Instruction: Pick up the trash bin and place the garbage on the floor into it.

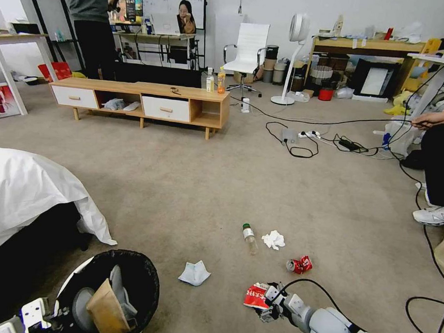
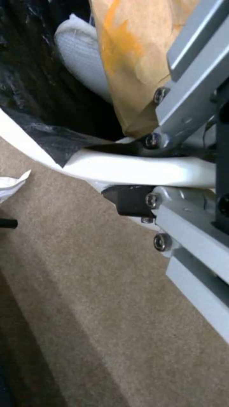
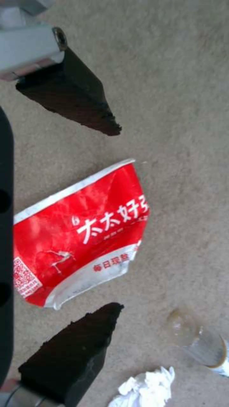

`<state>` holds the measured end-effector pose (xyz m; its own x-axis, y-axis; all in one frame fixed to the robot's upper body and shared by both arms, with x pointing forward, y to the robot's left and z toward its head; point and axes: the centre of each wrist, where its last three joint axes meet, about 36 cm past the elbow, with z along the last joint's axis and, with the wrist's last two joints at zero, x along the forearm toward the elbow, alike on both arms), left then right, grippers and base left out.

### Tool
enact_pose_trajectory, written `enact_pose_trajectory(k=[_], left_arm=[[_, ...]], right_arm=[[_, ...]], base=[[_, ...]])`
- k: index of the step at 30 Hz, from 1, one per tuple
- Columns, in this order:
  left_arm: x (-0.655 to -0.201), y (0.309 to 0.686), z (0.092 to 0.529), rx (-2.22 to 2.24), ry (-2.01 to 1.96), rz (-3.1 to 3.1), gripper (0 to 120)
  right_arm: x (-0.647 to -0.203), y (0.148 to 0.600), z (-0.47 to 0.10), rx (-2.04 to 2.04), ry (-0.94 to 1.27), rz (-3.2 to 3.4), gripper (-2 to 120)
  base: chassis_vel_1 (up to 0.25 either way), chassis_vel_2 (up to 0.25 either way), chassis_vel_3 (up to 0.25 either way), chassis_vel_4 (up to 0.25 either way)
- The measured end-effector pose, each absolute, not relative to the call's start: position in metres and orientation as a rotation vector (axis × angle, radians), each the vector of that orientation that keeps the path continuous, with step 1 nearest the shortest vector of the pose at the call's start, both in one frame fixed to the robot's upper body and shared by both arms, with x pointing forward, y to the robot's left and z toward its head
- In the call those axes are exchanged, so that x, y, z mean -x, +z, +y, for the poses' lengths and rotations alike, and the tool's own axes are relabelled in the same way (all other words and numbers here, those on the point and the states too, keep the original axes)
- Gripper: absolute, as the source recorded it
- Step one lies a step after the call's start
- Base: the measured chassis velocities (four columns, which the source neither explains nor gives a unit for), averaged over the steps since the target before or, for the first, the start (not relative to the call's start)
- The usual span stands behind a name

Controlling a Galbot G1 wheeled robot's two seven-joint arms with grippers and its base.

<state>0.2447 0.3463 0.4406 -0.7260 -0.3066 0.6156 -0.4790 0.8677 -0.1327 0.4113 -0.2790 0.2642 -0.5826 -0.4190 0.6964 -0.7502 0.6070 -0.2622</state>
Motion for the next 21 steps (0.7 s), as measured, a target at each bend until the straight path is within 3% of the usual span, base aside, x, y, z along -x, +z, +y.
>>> enact_pose_trajectory(k=[21], left_arm=[[-0.244, 0.438, 0.349, -0.577, 0.373, -2.427, 2]], right_arm=[[-0.417, 0.236, -0.280, -0.921, 0.739, -2.237, 100]], base=[[0.000, 0.000, 0.000, 0.000]])
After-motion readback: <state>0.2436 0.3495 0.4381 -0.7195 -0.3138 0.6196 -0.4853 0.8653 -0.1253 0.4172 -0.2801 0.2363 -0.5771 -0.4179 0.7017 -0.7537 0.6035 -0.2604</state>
